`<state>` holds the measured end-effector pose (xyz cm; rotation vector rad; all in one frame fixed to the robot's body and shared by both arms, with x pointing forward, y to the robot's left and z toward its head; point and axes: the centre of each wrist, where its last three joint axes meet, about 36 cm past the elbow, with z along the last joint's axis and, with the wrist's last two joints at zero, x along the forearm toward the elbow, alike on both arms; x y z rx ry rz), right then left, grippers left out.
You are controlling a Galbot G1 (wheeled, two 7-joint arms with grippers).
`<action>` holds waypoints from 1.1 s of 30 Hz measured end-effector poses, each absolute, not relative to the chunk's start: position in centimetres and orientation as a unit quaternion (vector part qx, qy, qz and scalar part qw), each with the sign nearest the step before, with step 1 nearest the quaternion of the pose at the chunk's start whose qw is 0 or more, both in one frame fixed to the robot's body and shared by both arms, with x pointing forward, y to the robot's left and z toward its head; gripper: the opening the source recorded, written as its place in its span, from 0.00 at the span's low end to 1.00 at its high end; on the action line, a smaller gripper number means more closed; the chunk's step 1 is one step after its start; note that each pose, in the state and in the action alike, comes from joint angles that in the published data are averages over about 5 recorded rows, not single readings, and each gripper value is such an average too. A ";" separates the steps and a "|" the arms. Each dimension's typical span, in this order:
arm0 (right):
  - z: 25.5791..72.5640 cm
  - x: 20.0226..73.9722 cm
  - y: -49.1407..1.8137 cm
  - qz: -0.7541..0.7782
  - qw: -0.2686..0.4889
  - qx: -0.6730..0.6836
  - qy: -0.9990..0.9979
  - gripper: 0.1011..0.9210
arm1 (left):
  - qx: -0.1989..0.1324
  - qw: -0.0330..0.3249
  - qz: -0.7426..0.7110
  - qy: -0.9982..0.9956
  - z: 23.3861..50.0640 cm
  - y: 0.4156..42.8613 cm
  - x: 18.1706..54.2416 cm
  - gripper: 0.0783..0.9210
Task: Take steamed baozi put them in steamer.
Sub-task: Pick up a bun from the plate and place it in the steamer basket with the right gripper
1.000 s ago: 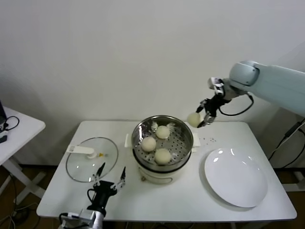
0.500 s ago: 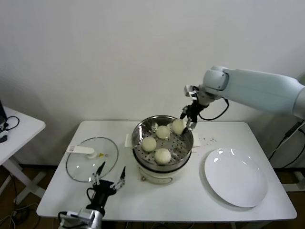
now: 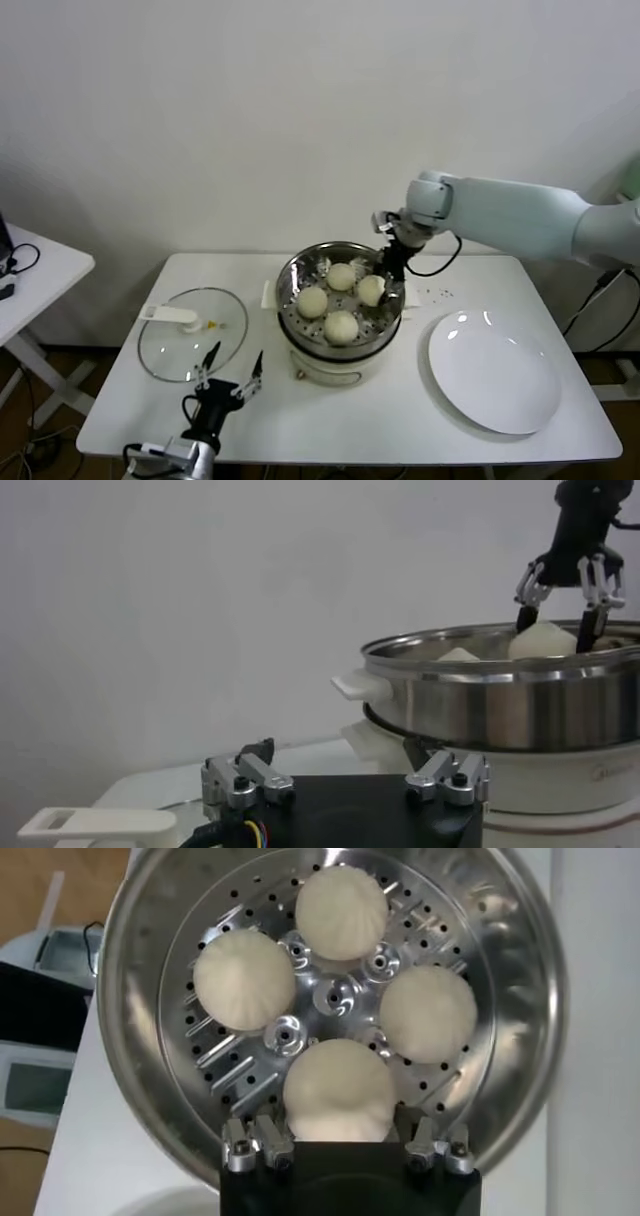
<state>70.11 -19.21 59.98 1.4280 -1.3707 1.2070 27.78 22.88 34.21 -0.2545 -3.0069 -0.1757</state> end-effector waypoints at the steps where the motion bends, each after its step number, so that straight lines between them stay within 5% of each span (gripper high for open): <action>1: 59.7 70.1 -19.0 0.478 0.400 0.565 -0.540 0.74 | -0.084 0.060 -0.058 -0.993 34.2 22.9 27.8 0.88; 26: 57.7 70.5 -18.3 0.487 0.407 0.563 -0.529 0.74 | -0.085 0.062 -0.056 -0.993 33.8 22.6 27.7 0.88; 33: 57.8 70.4 -18.7 0.485 0.407 0.564 -0.530 0.86 | -0.086 0.062 -0.056 -0.993 33.8 22.5 27.6 0.88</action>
